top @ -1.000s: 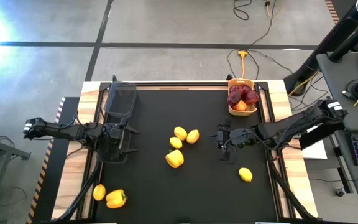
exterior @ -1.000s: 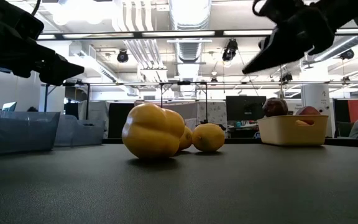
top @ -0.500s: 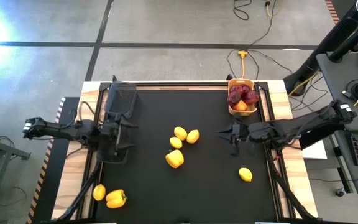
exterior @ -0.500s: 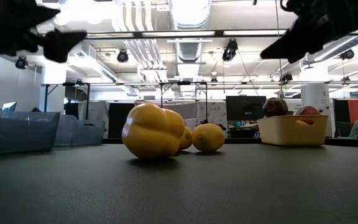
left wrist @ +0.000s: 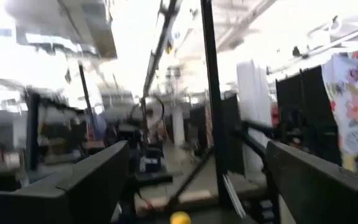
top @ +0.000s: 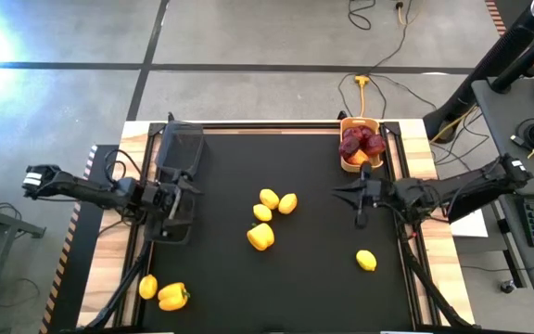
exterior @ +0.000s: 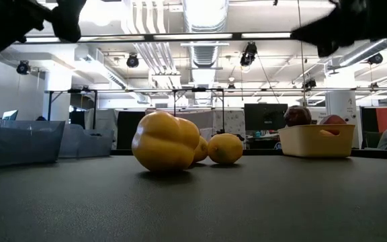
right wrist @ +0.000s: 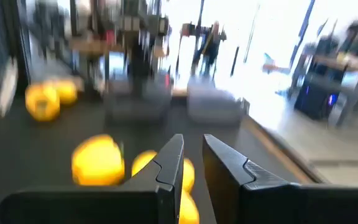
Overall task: Sort produce into baskets
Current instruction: Put the bell pepper into the bottom black bin
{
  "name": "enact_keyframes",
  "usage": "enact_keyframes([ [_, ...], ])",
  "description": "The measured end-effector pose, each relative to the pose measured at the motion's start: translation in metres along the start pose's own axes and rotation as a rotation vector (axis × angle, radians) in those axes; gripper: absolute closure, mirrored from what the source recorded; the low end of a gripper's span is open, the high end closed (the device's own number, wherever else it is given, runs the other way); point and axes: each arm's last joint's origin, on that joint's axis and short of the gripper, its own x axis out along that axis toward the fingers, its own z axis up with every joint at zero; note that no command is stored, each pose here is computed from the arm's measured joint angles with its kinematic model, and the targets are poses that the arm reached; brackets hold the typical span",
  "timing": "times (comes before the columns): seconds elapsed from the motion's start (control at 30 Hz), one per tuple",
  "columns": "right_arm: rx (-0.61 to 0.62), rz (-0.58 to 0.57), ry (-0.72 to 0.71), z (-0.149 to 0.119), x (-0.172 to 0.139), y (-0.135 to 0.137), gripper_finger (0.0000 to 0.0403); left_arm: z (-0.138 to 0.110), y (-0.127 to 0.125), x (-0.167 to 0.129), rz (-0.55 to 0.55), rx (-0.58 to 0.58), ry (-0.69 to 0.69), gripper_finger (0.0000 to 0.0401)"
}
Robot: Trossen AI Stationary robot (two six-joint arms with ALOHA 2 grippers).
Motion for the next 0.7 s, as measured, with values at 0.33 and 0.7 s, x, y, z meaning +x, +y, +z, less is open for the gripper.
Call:
enact_keyframes([
  [0.33,0.132,-0.009,-0.135,0.020,0.001,-0.002,0.0351,-0.028,0.009,0.035,0.176,-0.115,0.227,0.0042],
  [0.7,0.158,-0.003,-0.066,0.012,0.014,0.004,0.0351,-0.064,0.031,0.122,0.292,-0.098,0.881,0.0042],
])
